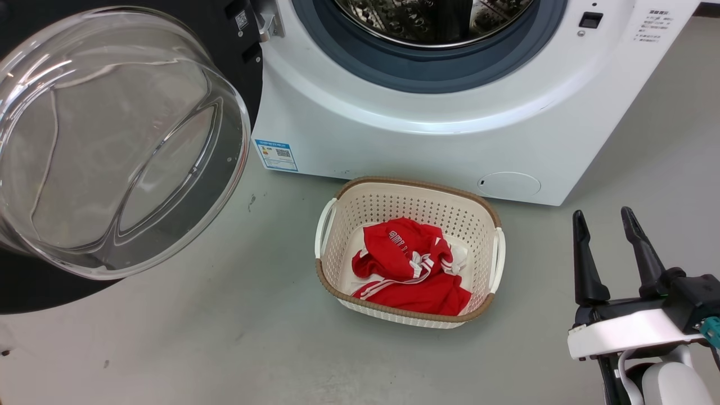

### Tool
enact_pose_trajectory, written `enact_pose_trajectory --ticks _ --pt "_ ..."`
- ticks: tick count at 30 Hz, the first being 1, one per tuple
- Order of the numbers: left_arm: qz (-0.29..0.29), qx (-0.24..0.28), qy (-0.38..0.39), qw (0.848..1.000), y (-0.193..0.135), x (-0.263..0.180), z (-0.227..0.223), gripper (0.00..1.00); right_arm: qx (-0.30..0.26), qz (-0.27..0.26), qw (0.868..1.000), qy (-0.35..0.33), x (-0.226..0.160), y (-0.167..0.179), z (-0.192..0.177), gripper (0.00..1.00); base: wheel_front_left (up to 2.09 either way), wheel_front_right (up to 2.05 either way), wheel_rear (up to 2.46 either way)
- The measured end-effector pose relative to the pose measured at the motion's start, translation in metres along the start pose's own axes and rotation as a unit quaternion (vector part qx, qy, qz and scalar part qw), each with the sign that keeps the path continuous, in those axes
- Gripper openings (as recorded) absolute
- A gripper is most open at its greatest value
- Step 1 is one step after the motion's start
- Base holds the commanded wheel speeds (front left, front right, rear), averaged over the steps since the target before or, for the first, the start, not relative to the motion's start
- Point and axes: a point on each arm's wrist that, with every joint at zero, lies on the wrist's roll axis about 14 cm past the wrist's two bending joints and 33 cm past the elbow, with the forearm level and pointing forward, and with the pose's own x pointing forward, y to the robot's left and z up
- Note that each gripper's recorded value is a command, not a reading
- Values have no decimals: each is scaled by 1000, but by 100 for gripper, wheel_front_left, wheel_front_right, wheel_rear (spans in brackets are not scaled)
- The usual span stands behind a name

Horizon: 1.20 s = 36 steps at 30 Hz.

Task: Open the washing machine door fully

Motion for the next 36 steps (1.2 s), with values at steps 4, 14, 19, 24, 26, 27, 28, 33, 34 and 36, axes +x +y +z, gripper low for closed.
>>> enact_pose_trajectory --ticks 4,14,19,24,26,27,28,33,34,36 --pt "4 3 -4 1000 5 0 2 0 -1 1 1000 -2 -3 1 3 100 0 0 0" --pt "-20 -34 -15 999 -20 -46 1 0 2 -3 1000 -14 -19 2 16 100 0 0 0" --pt "-52 -63 -14 997 -51 -75 1 0 0 -1 1000 -19 -25 4 21 100 0 0 0" --pt "-92 -92 -16 991 -85 -97 5 100 1 -1 1000 -25 -30 5 27 100 0 0 0" --pt "-108 -93 -26 989 -96 -101 13 100 0 -3 1000 -26 -33 5 28 100 0 0 0" --pt "-117 -95 -31 988 -103 -103 17 100 0 -4 1000 -27 -34 4 29 100 0 0 0" --pt "-128 -95 -37 986 -111 -105 21 100 0 -5 1000 -27 -35 4 29 100 0 0 0" --pt "-180 -99 -61 977 -146 -113 39 100 -2 -14 999 -29 -41 -2 31 100 0 0 0" --pt "-188 -101 -67 975 -152 -113 43 100 -3 -15 999 -29 -42 -3 32 100 0 0 0" --pt "-205 -105 -82 970 -165 -112 54 100 -5 -19 999 -30 -44 -5 33 100 0 0 0"
